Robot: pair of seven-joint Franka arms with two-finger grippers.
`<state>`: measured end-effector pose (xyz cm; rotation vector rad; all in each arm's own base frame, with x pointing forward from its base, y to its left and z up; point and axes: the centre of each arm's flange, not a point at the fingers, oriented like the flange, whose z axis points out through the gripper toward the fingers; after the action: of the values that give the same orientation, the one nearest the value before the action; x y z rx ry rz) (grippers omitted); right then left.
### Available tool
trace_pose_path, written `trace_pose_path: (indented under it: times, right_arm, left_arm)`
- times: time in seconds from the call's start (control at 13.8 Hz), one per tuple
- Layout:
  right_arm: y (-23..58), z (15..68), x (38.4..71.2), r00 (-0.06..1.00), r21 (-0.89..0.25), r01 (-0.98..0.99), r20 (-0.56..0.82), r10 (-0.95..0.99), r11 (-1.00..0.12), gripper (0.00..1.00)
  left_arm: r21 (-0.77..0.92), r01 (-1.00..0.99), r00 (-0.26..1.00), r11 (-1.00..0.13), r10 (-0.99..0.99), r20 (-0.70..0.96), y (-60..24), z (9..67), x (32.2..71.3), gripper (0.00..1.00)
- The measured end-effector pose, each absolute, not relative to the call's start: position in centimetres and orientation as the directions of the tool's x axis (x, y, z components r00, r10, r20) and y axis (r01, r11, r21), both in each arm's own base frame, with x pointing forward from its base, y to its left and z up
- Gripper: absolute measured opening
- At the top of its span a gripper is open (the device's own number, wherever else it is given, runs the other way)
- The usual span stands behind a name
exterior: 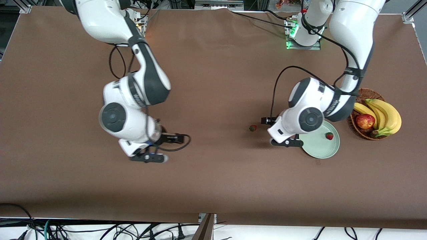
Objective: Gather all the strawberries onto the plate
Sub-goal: 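Grasp the mid-table strawberry with the left gripper while the right gripper withdraws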
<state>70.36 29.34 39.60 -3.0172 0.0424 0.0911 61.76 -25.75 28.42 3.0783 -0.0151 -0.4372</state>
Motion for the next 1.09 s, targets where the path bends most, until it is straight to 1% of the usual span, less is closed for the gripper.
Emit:
trace_pose_path:
  times: [0.15, 0.29, 0.51, 0.8, 1.09]
  right_arm:
    - [23.9, 41.9, 70.8, 0.995, -0.057, 0.03, -0.091, 0.035, -0.998, 1.0]
    - [19.7, 44.3, 70.9, 0.991, -0.037, 0.082, -0.107, 0.085, -0.996, 1.0]
    - [14.2, 47.8, 70.5, 0.987, -0.012, 0.098, -0.123, 0.099, -0.995, 1.0]
    - [7.1, 52.6, 68.9, 0.987, 0.009, 0.08, -0.139, 0.078, -0.997, 1.0]
    - [3.8, 55.1, 66.1, 0.982, 0.017, 0.107, -0.158, 0.103, -0.994, 1.0]
  left_arm:
    - [0.028, 0.014, 0.966, -1.0, 0.006, -0.259, -28.4, 26.6, 60.1, 1.0]
    - [0.034, 0.033, 0.972, -0.999, 0.024, -0.232, -30.8, 24.2, 58.5, 1.0]
    - [0.054, 0.057, 0.98, -0.997, 0.046, -0.193, -33.5, 21.1, 56.7, 1.0]
    - [0.052, 0.04, 0.989, -0.998, 0.032, -0.147, -33.5, 19.3, 57.1, 1.0]
    - [0.034, 0.019, 0.989, -0.999, 0.014, -0.146, -33.7, 18.5, 56.7, 1.0]
